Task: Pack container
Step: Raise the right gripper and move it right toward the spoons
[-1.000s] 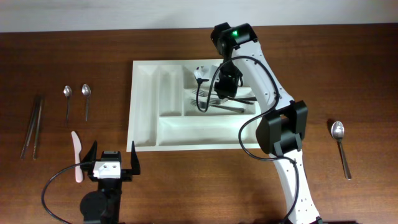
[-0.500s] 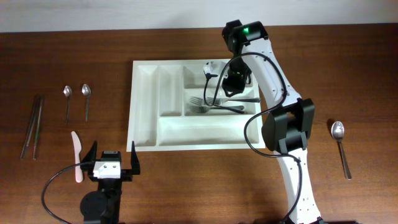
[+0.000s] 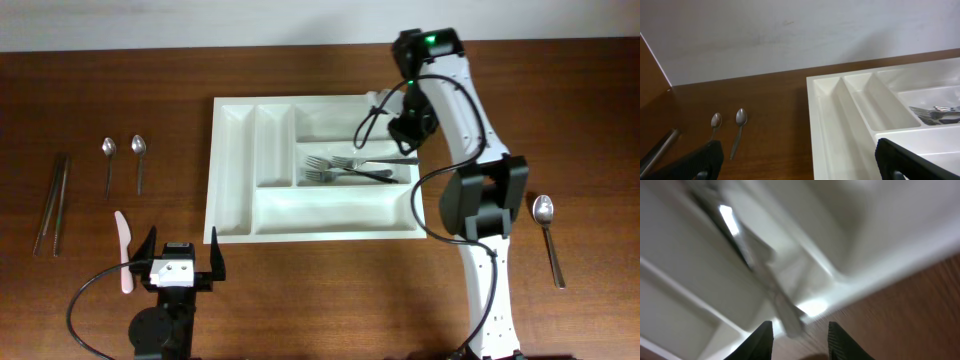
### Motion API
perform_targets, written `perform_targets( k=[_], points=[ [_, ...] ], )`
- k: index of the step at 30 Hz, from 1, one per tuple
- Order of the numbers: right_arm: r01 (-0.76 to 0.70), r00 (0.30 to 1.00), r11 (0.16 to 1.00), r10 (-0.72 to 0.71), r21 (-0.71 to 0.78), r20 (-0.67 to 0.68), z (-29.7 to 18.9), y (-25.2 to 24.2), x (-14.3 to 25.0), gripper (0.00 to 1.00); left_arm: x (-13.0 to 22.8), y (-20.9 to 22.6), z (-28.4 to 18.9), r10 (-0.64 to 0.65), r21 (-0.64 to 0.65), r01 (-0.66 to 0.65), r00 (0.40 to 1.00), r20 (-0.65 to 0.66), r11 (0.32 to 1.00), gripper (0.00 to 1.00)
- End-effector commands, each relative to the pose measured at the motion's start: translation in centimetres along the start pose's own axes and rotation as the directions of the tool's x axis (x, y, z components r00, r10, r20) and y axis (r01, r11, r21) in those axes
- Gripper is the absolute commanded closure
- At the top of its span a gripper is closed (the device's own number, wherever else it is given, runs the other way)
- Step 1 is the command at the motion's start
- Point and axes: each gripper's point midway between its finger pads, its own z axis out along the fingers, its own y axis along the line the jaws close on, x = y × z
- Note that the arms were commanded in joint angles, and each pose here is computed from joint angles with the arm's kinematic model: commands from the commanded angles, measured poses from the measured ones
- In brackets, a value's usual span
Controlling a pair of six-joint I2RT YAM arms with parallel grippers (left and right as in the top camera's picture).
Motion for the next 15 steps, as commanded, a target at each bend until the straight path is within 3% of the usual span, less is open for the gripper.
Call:
perform_targets(
  k=[1,5,12,15],
  points=[
    [-0.143,0.99,0.989,0.143,0.026,0.002,-0.96,-1.62,1.62,0.65,0.18,0.12,0.0,0.013,-0.007,-0.013,1.0,-0.001,1.0,0.01],
    [-0.165,0.986,0.986,0.165,0.024,0.003,-0.97,-2.11,2.03,0.67,0.18,0.13,0.0,0.013,-0.007,-0.013,1.0,-0.001,1.0,0.01],
    [-0.193,0.981,0.981,0.193,0.023,0.005,-0.96,-2.03,1.97,0.95,0.18,0.13,0.0,0.013,-0.007,-0.013,1.0,-0.001,1.0,0.01],
    [-0.197,0.98,0.98,0.197,0.025,0.004,-0.96,-2.07,2.0,0.96,0.18,0.13,0.0,0.013,-0.007,-0.013,1.0,-0.001,1.0,0.01]
  ],
)
